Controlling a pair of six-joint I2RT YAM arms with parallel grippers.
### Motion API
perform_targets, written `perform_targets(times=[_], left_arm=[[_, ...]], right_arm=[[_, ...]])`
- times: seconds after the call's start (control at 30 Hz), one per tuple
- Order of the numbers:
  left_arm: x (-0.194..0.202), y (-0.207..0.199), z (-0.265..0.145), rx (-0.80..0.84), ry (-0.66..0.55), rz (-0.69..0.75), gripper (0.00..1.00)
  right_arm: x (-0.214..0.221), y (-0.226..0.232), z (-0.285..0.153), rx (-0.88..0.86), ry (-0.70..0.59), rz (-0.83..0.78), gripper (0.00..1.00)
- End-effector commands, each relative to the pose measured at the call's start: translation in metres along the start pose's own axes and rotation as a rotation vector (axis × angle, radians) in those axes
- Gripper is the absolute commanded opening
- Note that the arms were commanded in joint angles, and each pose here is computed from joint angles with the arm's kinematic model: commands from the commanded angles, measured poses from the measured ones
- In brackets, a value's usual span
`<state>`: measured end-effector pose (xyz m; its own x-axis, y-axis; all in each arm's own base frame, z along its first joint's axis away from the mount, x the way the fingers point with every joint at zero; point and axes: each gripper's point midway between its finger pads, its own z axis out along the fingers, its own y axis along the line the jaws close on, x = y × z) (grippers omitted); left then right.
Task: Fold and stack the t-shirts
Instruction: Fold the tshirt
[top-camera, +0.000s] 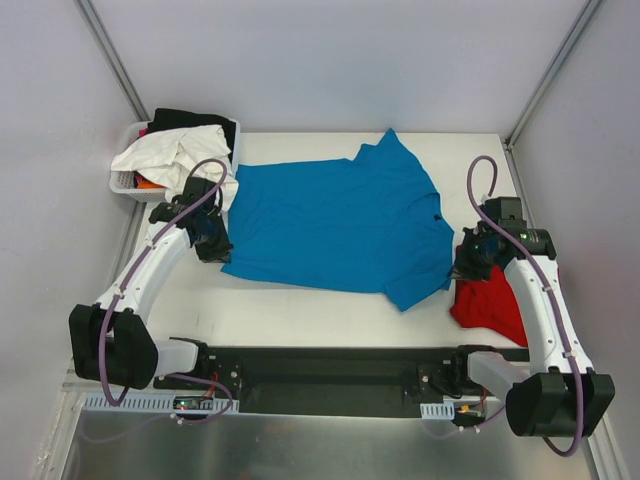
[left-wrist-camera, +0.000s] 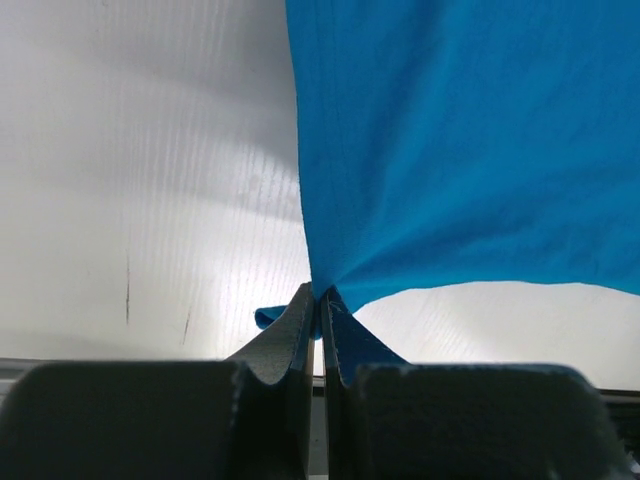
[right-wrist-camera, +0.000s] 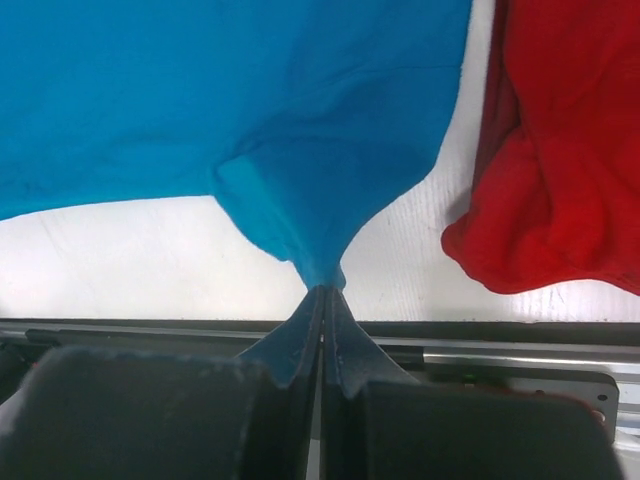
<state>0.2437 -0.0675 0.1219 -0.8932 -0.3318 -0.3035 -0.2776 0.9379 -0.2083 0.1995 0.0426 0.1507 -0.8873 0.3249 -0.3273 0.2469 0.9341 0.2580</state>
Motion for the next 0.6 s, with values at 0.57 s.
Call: perform_targets(times=[0.57], left_arm=[[-0.040,0.004,0.006,-0.012,0.016,-0.018,0.00]], right_arm=[[-0.043,-0.004,0.000,-0.006,-0.035,0.108,0.01]])
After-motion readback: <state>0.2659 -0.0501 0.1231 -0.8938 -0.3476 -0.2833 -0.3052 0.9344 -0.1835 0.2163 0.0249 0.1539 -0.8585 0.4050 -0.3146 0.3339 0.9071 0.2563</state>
